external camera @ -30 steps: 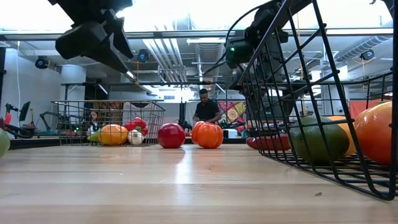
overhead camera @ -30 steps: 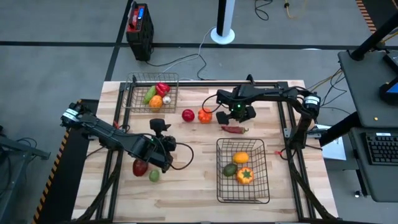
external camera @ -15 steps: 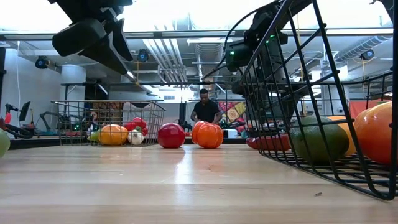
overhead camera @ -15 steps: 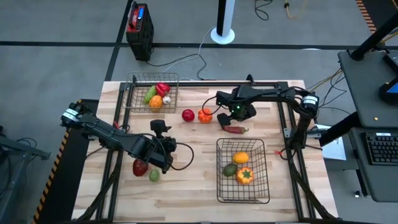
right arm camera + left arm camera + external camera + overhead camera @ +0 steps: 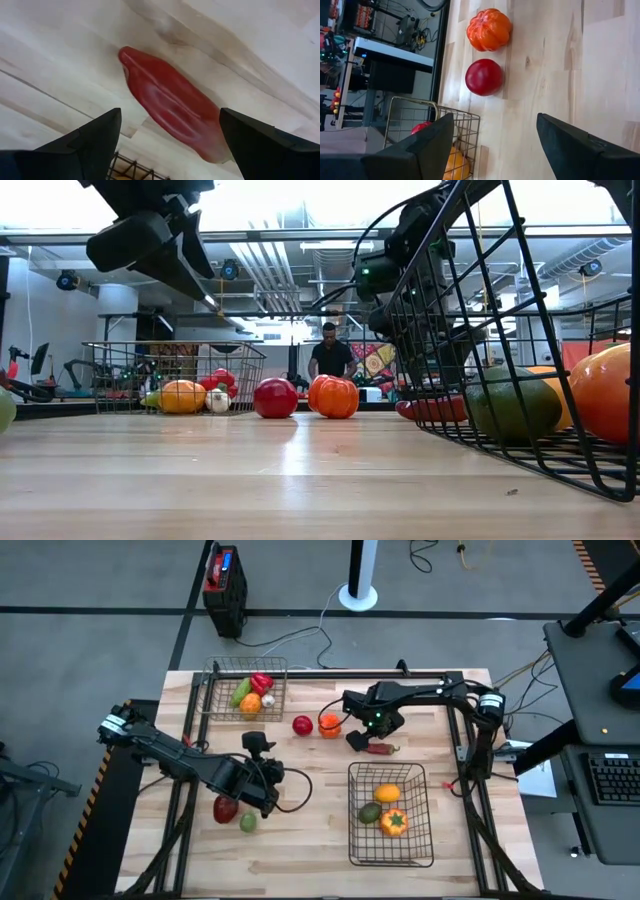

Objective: Sort produce into baskets
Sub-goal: Put the red chili pepper into the gold wire basket

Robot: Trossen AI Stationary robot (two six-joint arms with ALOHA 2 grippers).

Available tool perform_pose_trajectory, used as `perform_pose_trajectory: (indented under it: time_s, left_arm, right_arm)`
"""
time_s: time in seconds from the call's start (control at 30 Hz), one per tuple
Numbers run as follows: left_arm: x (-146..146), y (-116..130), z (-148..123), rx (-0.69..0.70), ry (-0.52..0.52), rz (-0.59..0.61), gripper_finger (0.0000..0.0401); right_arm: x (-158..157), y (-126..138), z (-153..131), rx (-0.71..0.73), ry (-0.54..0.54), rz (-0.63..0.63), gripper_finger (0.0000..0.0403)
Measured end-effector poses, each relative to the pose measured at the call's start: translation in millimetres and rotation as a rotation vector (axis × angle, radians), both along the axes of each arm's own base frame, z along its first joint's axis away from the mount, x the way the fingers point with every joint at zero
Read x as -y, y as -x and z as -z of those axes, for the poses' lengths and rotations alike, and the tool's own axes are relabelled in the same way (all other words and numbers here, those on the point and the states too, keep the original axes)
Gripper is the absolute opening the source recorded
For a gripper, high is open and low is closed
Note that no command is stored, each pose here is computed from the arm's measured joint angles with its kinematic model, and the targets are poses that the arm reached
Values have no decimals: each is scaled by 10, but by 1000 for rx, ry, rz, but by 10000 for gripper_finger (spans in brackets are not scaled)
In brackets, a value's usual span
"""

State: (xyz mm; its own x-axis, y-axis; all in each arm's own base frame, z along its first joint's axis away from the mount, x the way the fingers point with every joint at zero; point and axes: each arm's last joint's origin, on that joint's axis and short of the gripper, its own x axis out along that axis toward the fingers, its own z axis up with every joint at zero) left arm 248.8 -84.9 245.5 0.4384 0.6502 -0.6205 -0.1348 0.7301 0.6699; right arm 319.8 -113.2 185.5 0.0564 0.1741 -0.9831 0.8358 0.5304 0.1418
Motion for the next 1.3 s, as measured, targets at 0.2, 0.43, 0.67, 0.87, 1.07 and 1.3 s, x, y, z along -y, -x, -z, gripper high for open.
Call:
perform_pose_trajectory:
  time_s: [0.2, 0.43, 0.67, 0.87, 1.07, 1.3]
  left_arm:
    - [-26, -9, 0, -1, -2, -9, 266]
    - [-44, -15, 0, -2, -3, -15, 266]
    - [-47, -17, -1, -4, -6, -13, 266]
    - [-47, -17, -1, -4, -6, -13, 266]
    - [-47, -17, -1, -4, -6, -13, 266]
    - [-47, -17, -2, -2, -12, -14, 266]
  right_arm:
    - [-25, -52, 86, -18, -7, -48, 329]
    - [-41, -87, 90, -10, -4, -51, 326]
    - [-60, -112, 171, -42, 14, -64, 326]
    - [-89, -145, 243, -58, 29, -79, 326]
    - [-93, -178, 325, -67, 34, -85, 326]
    - [-83, -205, 488, -108, 12, -94, 326]
